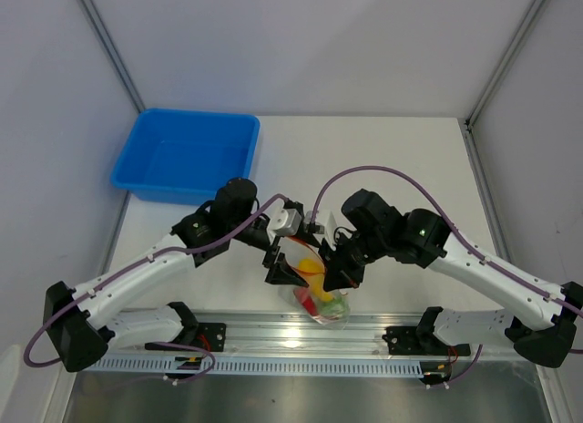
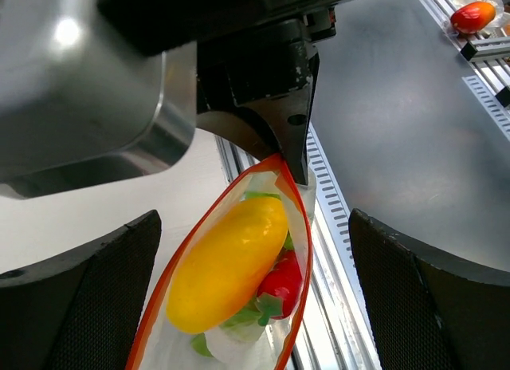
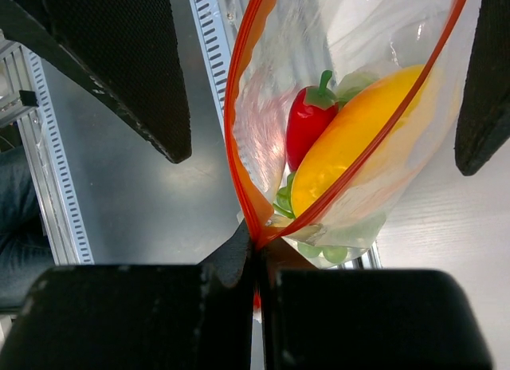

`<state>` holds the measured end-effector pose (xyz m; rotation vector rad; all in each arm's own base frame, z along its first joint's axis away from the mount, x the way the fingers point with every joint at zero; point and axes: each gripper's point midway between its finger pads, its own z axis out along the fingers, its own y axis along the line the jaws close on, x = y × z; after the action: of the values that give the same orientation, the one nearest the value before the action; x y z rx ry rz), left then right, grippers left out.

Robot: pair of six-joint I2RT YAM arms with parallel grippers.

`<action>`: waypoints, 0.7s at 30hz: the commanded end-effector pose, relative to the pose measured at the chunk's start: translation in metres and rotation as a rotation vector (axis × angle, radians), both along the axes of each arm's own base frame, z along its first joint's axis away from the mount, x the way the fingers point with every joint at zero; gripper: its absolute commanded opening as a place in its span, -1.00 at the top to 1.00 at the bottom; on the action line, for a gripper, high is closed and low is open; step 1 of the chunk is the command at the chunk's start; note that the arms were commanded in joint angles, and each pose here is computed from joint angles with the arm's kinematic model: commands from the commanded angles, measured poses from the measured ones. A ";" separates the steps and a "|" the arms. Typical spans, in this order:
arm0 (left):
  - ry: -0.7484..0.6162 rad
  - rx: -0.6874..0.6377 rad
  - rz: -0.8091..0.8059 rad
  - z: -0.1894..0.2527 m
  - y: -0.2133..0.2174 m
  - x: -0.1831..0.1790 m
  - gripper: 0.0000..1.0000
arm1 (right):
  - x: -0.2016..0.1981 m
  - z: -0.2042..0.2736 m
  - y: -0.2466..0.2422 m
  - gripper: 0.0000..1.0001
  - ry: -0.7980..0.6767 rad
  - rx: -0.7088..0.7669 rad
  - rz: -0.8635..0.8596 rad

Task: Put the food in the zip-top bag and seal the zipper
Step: Zip the zipper food storage bag at the center of the board.

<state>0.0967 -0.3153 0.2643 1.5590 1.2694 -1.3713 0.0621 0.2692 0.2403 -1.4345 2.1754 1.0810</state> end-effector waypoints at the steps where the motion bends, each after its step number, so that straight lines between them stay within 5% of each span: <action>1: -0.001 -0.002 0.009 0.004 -0.003 0.002 -0.99 | 0.001 0.028 0.008 1.00 -0.044 0.107 0.014; 4: 0.058 0.048 0.067 -0.008 -0.005 0.009 -0.95 | 0.001 0.027 0.007 1.00 -0.047 0.106 0.010; 10: 0.103 0.080 0.158 -0.024 -0.002 0.015 -0.08 | 0.005 0.027 0.002 0.97 -0.053 0.095 -0.036; 12: 0.112 0.078 0.161 -0.026 0.001 0.012 0.06 | 0.006 0.028 0.002 0.88 -0.058 0.100 -0.048; 15: 0.120 0.069 0.179 -0.025 0.004 0.011 0.26 | 0.009 0.026 0.000 0.51 -0.062 0.093 -0.073; 18: 0.131 0.059 0.209 -0.020 0.007 0.011 0.64 | 0.022 0.023 -0.003 -0.07 -0.099 0.076 -0.149; 21: 0.166 0.081 0.269 -0.021 0.008 0.017 0.99 | 0.033 0.019 -0.008 -0.20 -0.128 0.059 -0.228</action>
<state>0.1081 -0.3067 0.2298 1.3659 1.5825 -1.3265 0.0766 0.2636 0.2554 -1.2829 2.1452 1.0169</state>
